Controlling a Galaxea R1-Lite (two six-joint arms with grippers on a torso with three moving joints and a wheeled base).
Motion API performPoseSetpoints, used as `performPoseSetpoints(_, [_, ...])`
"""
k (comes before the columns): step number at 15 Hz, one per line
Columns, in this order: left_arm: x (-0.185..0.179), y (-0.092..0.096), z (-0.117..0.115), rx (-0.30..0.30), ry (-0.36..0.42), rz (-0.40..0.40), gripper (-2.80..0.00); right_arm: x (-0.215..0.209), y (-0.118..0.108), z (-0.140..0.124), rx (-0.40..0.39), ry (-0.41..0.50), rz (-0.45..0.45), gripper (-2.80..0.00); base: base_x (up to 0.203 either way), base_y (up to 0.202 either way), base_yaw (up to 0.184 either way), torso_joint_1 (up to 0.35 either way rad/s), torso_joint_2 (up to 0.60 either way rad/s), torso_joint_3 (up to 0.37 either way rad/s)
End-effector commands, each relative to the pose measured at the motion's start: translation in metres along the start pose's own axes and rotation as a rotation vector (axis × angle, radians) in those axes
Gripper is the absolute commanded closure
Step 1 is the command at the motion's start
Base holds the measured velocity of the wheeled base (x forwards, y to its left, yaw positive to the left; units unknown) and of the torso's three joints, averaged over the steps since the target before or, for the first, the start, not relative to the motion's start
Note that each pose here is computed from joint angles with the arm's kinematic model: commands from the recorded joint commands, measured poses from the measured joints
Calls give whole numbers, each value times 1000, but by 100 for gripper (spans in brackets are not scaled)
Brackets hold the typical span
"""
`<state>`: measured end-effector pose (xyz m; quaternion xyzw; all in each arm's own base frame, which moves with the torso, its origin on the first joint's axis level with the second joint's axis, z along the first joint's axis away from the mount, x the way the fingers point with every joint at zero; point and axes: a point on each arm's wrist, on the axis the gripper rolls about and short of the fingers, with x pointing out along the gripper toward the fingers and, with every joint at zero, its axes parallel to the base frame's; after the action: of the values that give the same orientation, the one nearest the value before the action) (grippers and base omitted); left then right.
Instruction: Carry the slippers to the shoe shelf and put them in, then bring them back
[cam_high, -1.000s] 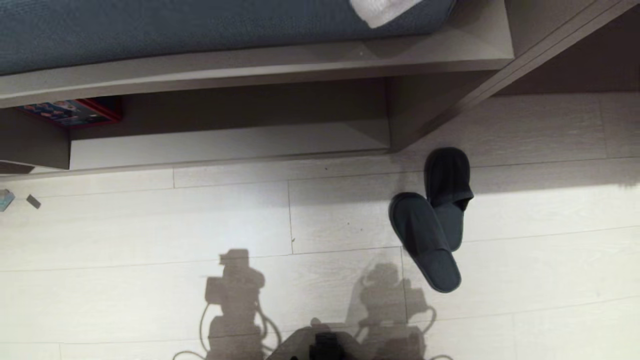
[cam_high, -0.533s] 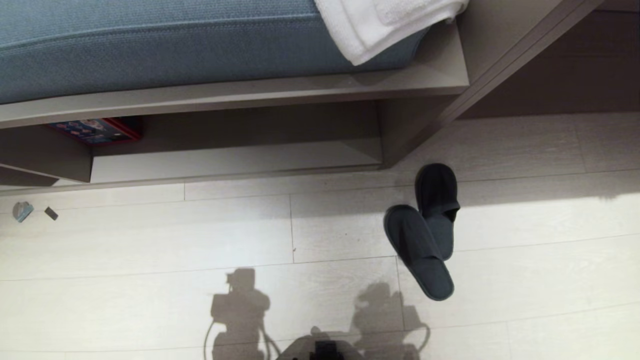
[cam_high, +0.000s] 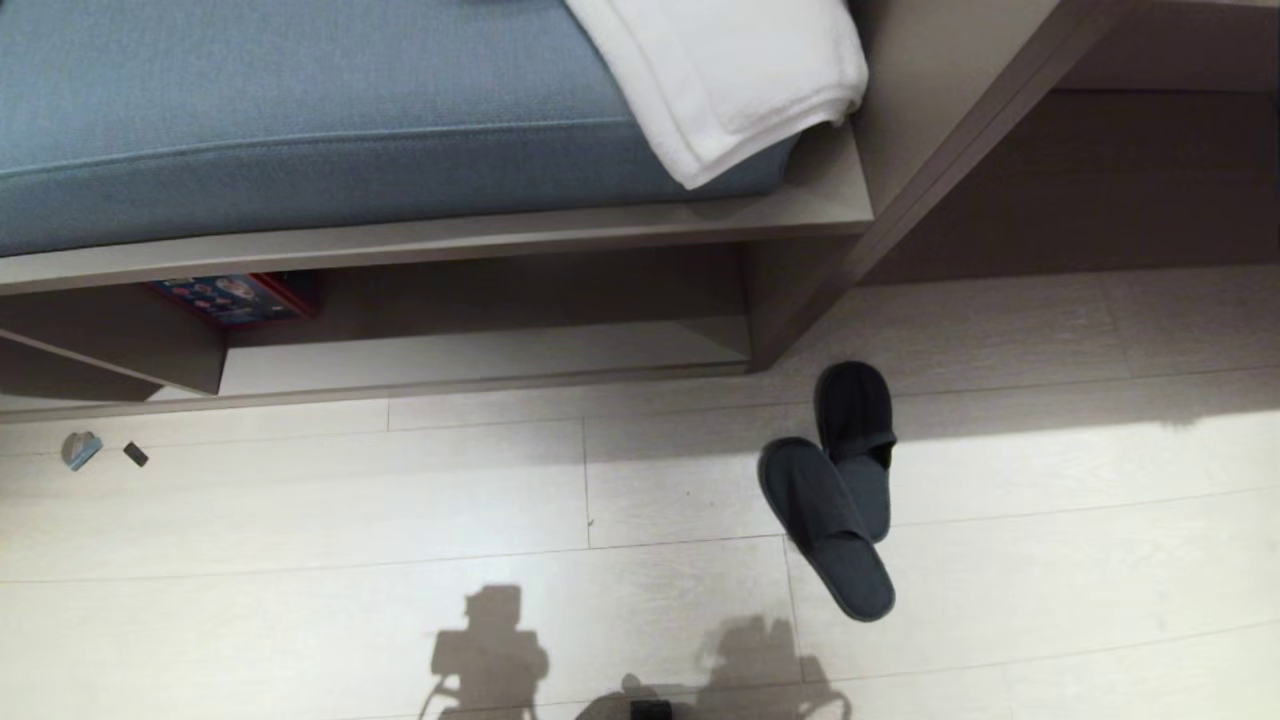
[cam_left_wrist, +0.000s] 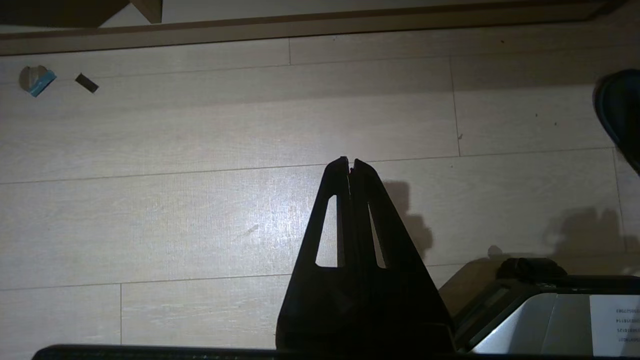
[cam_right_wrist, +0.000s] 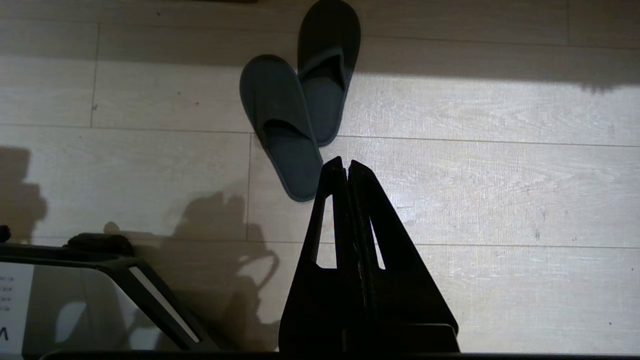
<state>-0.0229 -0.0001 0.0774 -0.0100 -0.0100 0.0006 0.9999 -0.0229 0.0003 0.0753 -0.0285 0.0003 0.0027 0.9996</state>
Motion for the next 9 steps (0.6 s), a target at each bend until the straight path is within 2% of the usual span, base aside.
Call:
performPoseSetpoints(1, [0,0,-2,0,6,1,0,0,0,0,1,2,0,0,0,0,0,-2,7,198])
performPoseSetpoints(9, [0,0,-2,-1,6,1,0,0,0,0,2,2,-1,0,0,0,0,4,2,201])
